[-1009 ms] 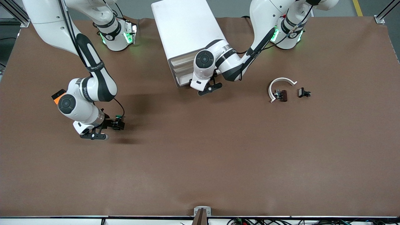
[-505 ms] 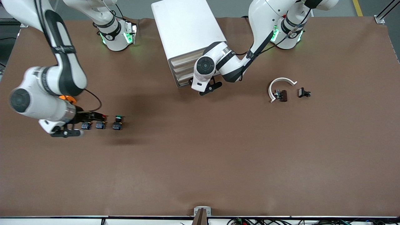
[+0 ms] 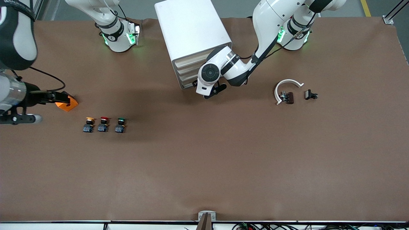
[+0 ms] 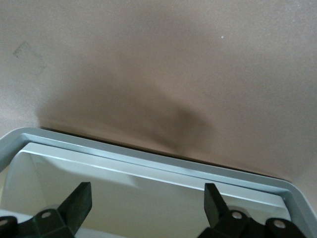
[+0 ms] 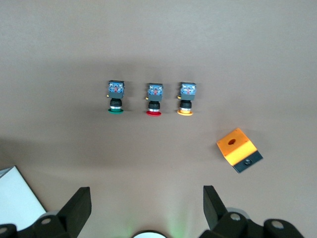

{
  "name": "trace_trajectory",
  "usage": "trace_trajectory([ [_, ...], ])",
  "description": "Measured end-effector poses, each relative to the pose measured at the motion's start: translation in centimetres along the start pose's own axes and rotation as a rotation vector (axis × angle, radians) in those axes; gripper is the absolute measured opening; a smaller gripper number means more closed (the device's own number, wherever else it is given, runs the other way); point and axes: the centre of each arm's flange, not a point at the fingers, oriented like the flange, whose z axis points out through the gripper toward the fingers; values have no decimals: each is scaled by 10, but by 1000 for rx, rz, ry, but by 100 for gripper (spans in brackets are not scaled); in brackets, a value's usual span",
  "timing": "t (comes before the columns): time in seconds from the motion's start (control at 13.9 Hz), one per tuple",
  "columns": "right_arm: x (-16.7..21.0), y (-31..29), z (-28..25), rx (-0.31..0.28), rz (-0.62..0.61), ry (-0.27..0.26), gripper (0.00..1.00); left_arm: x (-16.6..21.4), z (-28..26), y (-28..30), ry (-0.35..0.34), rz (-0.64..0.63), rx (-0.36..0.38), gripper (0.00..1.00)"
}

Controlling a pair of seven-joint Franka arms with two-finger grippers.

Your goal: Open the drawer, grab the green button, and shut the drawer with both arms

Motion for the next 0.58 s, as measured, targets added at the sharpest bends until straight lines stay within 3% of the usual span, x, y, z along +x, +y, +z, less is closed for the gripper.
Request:
trace_trajectory([
  [0.58,-15,28,-72,0,49,122,100,7,-29,14,3,-12,-53,100],
])
